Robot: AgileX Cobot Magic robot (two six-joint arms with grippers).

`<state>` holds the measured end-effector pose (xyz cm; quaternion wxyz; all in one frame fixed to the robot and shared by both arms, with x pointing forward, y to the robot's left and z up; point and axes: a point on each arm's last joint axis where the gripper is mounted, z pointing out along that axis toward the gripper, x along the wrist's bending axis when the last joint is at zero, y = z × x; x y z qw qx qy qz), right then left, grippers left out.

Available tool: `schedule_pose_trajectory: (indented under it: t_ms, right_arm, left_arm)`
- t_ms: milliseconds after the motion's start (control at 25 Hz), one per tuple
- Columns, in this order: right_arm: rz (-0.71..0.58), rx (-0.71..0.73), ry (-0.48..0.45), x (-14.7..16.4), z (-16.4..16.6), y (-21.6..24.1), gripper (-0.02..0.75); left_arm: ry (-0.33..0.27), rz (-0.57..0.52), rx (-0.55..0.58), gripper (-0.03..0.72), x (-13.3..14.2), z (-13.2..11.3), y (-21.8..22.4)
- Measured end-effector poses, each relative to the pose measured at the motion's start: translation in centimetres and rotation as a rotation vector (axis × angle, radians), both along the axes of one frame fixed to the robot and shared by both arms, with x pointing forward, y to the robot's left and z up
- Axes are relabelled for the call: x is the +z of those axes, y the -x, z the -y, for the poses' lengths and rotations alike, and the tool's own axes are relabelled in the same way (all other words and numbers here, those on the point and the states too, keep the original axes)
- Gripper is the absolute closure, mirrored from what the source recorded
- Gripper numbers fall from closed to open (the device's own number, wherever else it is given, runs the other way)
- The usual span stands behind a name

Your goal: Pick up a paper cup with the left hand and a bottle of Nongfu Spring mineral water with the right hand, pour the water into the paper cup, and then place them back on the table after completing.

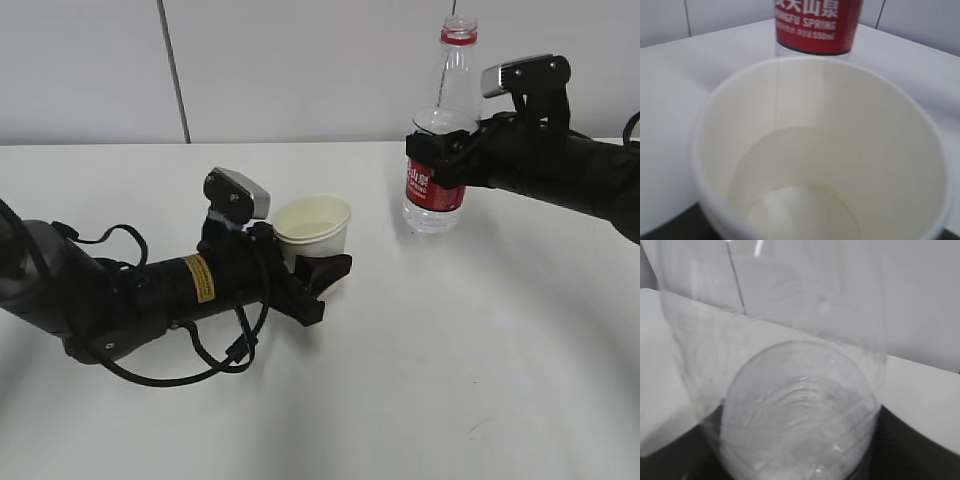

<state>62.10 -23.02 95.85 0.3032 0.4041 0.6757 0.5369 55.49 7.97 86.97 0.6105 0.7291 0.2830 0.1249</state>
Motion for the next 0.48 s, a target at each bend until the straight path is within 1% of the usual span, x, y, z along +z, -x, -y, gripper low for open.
schedule_pose_trajectory:
  t_ms: [280,480]
  right_arm:
    - [-0.003,-0.001,-0.005,0.0,0.0,0.0,0.28]
    - [-0.004,-0.002,-0.007,0.0,0.0,0.0,0.28]
  left_arm:
    - [-0.001,-0.001,0.097,0.295,0.0,-3.1,-2.0]
    - [-0.002,-0.002,0.189,0.295,0.0,-6.3,-3.5]
